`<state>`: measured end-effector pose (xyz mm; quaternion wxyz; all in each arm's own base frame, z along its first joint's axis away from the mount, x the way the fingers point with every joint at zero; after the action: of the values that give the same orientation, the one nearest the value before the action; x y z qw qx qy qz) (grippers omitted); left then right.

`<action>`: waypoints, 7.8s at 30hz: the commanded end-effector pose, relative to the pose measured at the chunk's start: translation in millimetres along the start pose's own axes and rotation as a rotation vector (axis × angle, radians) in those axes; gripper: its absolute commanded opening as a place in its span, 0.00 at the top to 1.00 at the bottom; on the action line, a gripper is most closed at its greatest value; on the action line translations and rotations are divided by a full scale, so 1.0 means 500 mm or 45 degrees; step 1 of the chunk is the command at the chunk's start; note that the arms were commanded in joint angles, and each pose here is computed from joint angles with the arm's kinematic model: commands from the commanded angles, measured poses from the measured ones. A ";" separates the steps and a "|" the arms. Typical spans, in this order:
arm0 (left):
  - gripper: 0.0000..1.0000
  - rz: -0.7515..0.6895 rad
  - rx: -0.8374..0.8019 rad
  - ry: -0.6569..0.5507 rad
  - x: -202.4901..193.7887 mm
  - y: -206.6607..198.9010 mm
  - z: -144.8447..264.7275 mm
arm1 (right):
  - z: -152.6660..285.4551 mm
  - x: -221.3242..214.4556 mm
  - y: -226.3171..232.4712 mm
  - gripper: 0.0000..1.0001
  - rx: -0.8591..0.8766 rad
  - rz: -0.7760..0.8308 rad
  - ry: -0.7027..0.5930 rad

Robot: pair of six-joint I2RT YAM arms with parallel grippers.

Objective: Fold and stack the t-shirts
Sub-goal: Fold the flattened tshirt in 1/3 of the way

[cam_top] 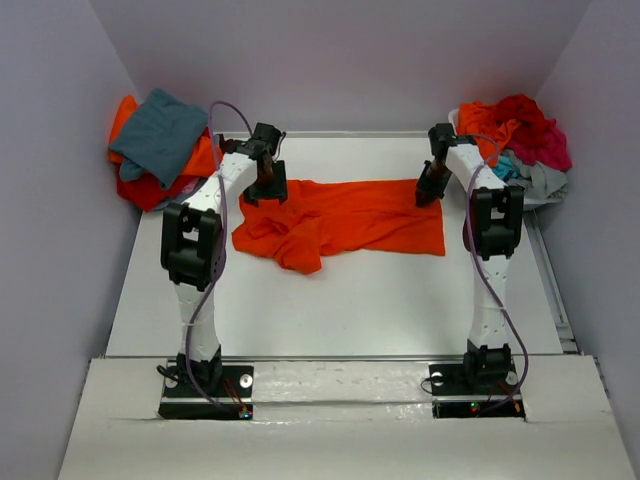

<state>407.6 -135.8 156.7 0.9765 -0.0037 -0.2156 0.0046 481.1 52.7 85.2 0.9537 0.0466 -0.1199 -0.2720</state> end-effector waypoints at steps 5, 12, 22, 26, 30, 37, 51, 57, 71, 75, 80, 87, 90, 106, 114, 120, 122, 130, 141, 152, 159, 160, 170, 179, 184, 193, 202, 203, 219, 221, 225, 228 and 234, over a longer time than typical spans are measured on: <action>0.30 0.009 -0.069 0.069 0.018 -0.006 -0.079 | 0.013 -0.006 -0.055 0.80 -0.137 0.023 0.002; 0.30 0.087 -0.164 0.150 0.001 0.005 -0.125 | 0.034 -0.024 -0.066 0.80 -0.132 0.021 -0.002; 0.30 0.198 -0.234 0.209 0.004 0.063 -0.169 | 0.035 -0.029 -0.081 0.80 -0.152 0.012 0.009; 0.30 0.221 -0.266 0.188 0.037 0.060 -0.189 | 0.024 -0.011 -0.068 0.80 -0.152 0.022 0.024; 0.30 0.234 -0.296 0.151 0.076 0.058 -0.207 | 0.014 0.018 -0.058 0.80 -0.137 0.006 0.010; 0.29 0.233 -0.353 0.082 0.131 0.051 -0.247 | -0.013 0.067 -0.033 0.80 -0.050 -0.032 -0.012; 0.21 0.190 -0.402 -0.251 0.218 0.047 -0.185 | 0.031 0.117 -0.006 0.78 0.084 0.019 -0.149; 0.20 0.147 -0.373 -0.421 0.255 0.041 -0.080 | 0.128 0.126 0.007 0.77 0.158 0.027 -0.234; 0.19 0.068 -0.227 -0.423 0.217 0.006 0.084 | 0.232 0.004 -0.027 0.75 0.169 0.025 -0.070; 0.19 0.058 -0.213 -0.318 0.153 -0.004 0.057 | 0.185 -0.060 -0.048 0.75 0.124 0.052 0.045; 0.19 0.067 -0.225 -0.267 0.115 -0.001 0.041 | 0.138 -0.121 -0.063 0.75 0.104 0.055 0.137; 0.19 0.045 -0.222 -0.229 0.091 -0.005 0.029 | 0.105 -0.171 -0.079 0.75 0.062 0.056 0.208; 0.19 0.042 -0.219 -0.210 0.085 -0.004 0.023 | 0.100 -0.182 -0.076 0.75 0.056 0.062 0.234; 0.19 0.018 -0.191 -0.150 0.063 0.003 0.011 | 0.058 -0.208 -0.143 0.76 -0.229 -0.033 0.197; 0.19 0.015 -0.206 -0.077 0.029 -0.003 0.000 | 0.079 -0.194 -0.162 0.76 -0.327 -0.073 0.073; 0.19 -0.025 -0.204 -0.016 -0.027 -0.025 0.001 | 0.090 -0.184 -0.169 0.75 -0.345 -0.088 0.045; 0.19 -0.031 -0.200 0.021 -0.054 -0.027 -0.004 | 0.090 -0.182 -0.170 0.75 -0.356 -0.089 0.038; 0.19 -0.007 -0.167 0.058 -0.125 -0.008 0.002 | 0.079 -0.184 -0.175 0.75 -0.375 -0.088 0.045; 0.18 0.099 -0.096 0.047 -0.107 0.049 -0.007 | 0.086 -0.167 -0.200 0.75 -0.386 -0.128 0.027; 0.18 0.181 -0.089 0.052 -0.097 0.087 -0.041 | 0.091 -0.167 -0.208 0.75 -0.383 -0.127 0.025; 0.21 0.203 -0.167 0.068 -0.092 0.066 -0.087 | 0.093 -0.169 -0.209 0.75 -0.382 -0.119 0.027; 0.22 0.203 -0.179 0.072 -0.092 0.064 -0.091 | 0.093 -0.169 -0.209 0.75 -0.382 -0.119 0.027; 0.26 0.257 -0.277 0.050 -0.082 0.062 -0.120 | 0.089 -0.174 -0.213 0.75 -0.383 -0.115 0.034; 0.30 0.354 -0.270 -0.017 -0.067 0.114 -0.113 | 0.084 -0.175 -0.213 0.75 -0.388 -0.112 0.042; 0.42 0.363 -0.290 -0.028 -0.073 0.111 -0.110 | 0.083 -0.175 -0.214 0.75 -0.391 -0.112 0.043; 0.54 0.368 -0.371 -0.020 -0.088 0.098 -0.107 | 0.075 -0.179 -0.217 0.75 -0.396 -0.107 0.054; 0.81 0.350 -0.376 -0.041 -0.077 0.099 -0.089 | 0.076 -0.177 -0.215 0.75 -0.395 -0.107 0.055; 0.81 0.346 -0.366 -0.050 -0.075 0.101 -0.083 | 0.076 -0.173 -0.220 0.75 -0.396 -0.121 0.051; 0.85 0.245 -0.289 -0.191 -0.032 0.125 0.066 | 0.072 -0.172 -0.217 0.75 -0.392 -0.125 0.058; 0.84 0.227 -0.279 -0.173 -0.033 0.127 0.067 | 0.074 -0.169 -0.216 0.75 -0.388 -0.126 0.051; 0.56 0.211 -0.208 -0.073 -0.060 0.133 0.051 | 0.072 -0.171 -0.217 0.75 -0.392 -0.124 0.054; 0.41 0.197 -0.191 -0.024 -0.082 0.130 0.040 | 0.069 -0.173 -0.219 0.75 -0.395 -0.121 0.059; 0.33 0.161 -0.212 0.020 -0.115 0.115 0.031 | 0.065 -0.174 -0.217 0.75 -0.390 -0.126 0.064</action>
<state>363.0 -75.3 149.7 0.9670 -0.1040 -0.2230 0.0665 339.2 28.5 80.0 0.9502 -0.0540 -0.0160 -0.3065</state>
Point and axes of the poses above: each gripper's point midway between its finger pads, its own z axis back along the fingers, its own y axis along the line the jaws close on, x = y × z, the point moved 6 cm from there along z, back along the fingers, and after that the axes turned 4 degrees about -z, right-handed, at the moved point
